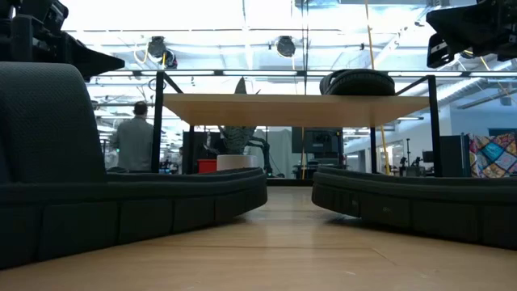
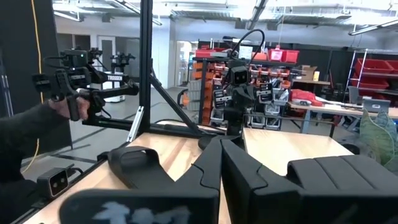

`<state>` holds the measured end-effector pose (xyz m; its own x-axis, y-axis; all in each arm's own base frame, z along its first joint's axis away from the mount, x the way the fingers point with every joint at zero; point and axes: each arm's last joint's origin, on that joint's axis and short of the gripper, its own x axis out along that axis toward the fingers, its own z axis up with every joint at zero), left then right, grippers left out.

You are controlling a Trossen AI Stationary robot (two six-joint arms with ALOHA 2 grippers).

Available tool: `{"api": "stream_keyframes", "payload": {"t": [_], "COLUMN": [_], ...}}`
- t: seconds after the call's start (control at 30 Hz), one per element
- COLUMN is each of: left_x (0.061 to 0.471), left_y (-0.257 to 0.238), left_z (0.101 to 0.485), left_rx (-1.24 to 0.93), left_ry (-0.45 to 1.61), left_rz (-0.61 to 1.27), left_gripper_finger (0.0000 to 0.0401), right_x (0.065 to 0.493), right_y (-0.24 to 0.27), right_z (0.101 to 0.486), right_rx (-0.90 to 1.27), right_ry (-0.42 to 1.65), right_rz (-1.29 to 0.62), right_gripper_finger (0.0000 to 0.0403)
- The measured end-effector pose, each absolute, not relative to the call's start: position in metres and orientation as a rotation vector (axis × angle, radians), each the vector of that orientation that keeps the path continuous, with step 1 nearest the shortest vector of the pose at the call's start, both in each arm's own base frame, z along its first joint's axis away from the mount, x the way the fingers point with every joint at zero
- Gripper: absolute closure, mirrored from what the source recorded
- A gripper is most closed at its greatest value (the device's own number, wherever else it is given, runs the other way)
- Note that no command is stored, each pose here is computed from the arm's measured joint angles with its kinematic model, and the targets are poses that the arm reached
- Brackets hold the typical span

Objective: Pick and place slides into the shelf
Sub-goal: Put the top black slide on the shelf

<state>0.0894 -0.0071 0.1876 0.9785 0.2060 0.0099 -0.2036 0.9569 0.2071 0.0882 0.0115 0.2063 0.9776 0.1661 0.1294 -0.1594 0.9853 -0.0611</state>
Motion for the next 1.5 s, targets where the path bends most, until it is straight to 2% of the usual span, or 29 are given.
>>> {"api": "stream_keyframes", "payload": {"t": [0.37,1.03,1.5], "left_x": [0.089,0.089,0.089], "left_y": [-0.007,-0.007,-0.007], "left_z": [0.188,0.188,0.190], "left_rx": [0.208,0.208,0.191], "left_ry": [0.012,0.012,-0.016], "left_rz": [0.207,0.208,0.211], "left_gripper_finger": [0.0400,0.0400,0.0400], "right_x": [0.088,0.089,0.092], "right_y": [0.014,0.015,0.015], "right_z": [0.206,0.200,0.194], "right_rx": [-0.073,-0.069,-0.071], "right_ry": [-0.140,-0.121,-0.199], "right_rz": [0.268,0.269,0.265], "right_gripper_finger": [0.0403,0.0403,0.0403]}}
